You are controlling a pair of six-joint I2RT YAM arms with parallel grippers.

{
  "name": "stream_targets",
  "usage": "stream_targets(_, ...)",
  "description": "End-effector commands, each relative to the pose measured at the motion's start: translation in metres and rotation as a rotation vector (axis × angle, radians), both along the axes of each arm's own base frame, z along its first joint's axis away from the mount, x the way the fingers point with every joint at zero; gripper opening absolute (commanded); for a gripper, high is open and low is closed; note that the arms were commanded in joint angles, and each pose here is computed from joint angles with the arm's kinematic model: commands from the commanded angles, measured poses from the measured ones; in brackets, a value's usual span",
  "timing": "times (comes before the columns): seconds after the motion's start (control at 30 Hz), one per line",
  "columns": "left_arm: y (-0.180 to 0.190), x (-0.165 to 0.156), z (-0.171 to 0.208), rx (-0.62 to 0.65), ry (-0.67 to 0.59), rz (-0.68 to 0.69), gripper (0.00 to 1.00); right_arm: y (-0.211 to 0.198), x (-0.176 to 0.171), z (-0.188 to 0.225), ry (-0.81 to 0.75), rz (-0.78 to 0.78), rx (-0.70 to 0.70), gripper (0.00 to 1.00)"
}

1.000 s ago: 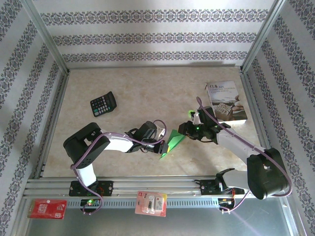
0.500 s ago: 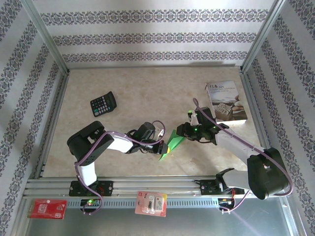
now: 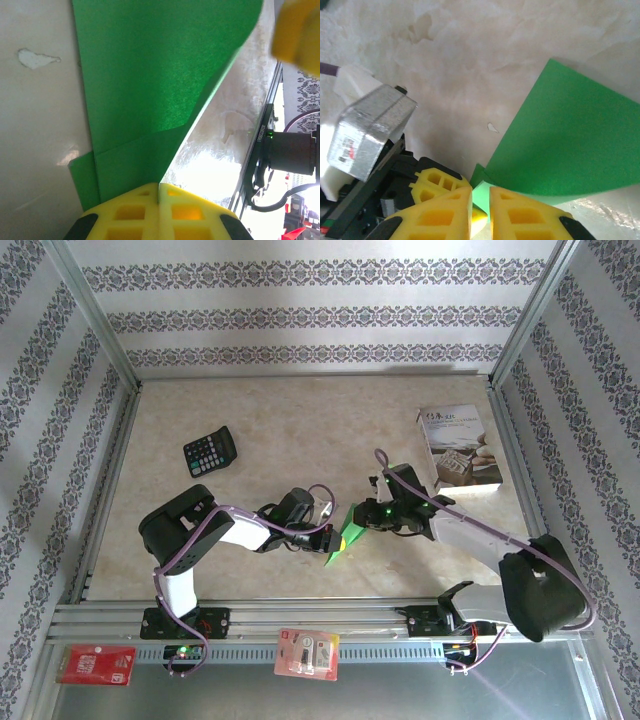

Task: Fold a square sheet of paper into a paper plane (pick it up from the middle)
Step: Fold the wing for the fifth time at the center of the table.

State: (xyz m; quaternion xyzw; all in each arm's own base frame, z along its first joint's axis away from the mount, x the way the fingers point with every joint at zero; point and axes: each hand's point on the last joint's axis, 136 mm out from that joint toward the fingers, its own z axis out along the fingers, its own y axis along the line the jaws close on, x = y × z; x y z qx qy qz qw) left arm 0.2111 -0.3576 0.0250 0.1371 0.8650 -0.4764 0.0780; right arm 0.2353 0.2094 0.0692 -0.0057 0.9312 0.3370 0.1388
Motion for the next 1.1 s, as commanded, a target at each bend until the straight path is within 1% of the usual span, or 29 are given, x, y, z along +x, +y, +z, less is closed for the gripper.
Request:
stream_targets(0.0, 0.007, -0.002, -0.016, 0.033, 0.035, 0.014, 0.00, 0.003, -0.001, -0.010, -0.024, 0.028, -0.030, 0.16)
stream_targets(0.27, 0.010, -0.003, -0.021, 0.057, 0.042, 0.013, 0.00, 0.007, 0.004, -0.026, -0.007, 0.025, -0.062, 0.14)
stream_targets(0.5, 0.013, -0.003, -0.027, 0.089, 0.063, 0.032, 0.00, -0.009, 0.004, -0.049, 0.040, -0.022, -0.149, 0.12)
stream_targets(0.9, 0.017, -0.008, -0.037, 0.116, 0.103, 0.033, 0.00, -0.020, 0.007, -0.064, 0.068, -0.054, -0.189, 0.12)
stream_targets(1.07, 0.018, -0.009, -0.041, 0.129, 0.112, 0.033, 0.00, -0.023, 0.007, -0.063, 0.071, -0.060, -0.188, 0.13)
